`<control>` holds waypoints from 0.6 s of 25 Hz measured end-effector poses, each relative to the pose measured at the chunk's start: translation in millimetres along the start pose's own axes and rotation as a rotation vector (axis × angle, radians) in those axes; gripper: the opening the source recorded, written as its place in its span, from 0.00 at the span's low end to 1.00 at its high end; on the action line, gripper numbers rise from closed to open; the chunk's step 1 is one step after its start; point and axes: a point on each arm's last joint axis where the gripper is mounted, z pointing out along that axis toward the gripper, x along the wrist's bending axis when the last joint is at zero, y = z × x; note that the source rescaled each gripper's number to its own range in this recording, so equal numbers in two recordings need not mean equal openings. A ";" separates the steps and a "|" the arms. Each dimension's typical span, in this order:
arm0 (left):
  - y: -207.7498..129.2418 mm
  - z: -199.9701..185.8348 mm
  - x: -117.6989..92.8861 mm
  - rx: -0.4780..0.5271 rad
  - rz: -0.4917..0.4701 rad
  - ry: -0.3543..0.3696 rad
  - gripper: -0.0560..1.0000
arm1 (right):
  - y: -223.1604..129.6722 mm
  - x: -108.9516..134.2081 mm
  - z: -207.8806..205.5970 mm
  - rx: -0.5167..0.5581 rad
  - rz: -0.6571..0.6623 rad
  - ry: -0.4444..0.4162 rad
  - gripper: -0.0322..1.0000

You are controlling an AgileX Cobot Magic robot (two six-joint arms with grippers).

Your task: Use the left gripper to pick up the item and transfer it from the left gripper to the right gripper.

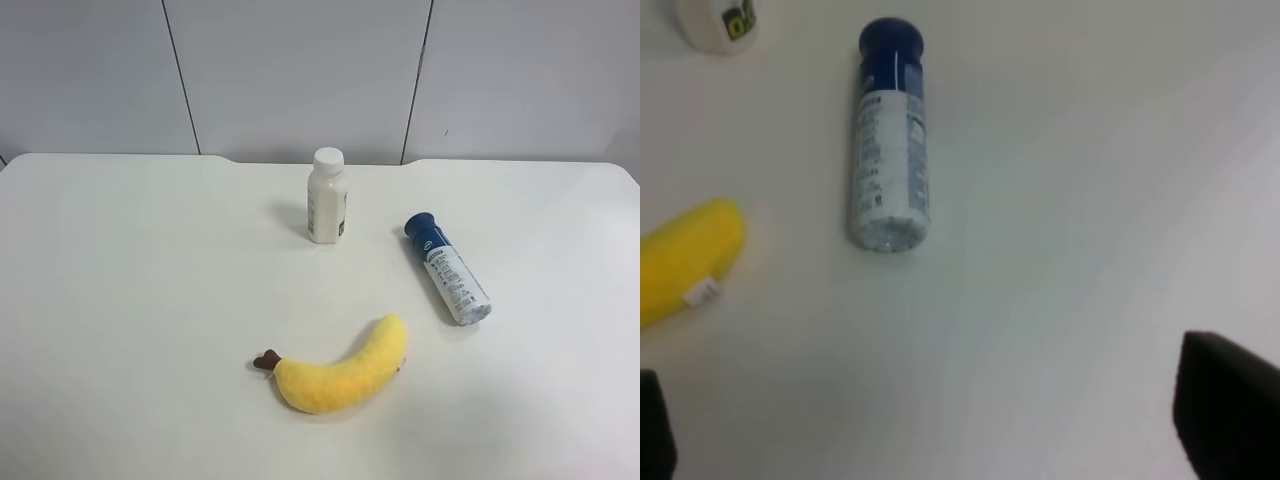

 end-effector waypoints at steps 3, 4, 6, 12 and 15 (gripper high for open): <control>0.0 0.0 0.0 0.000 0.000 0.000 1.00 | 0.3 0.0 -0.4 -0.009 0.000 -0.001 1.00; 0.0 0.0 0.0 0.000 0.000 0.000 1.00 | 0.5 -0.1 -0.4 -0.011 0.000 -0.001 1.00; 0.0 0.0 0.0 0.000 0.000 0.000 1.00 | 0.7 -0.1 -0.4 -0.014 0.000 -0.002 1.00; 0.0 0.0 0.0 0.000 0.000 0.000 1.00 | 0.7 -0.1 -0.4 -0.014 0.000 -0.002 1.00; 0.0 0.0 0.0 0.000 0.000 0.000 1.00 | 0.8 -0.2 -0.3 -0.012 0.008 -0.015 1.00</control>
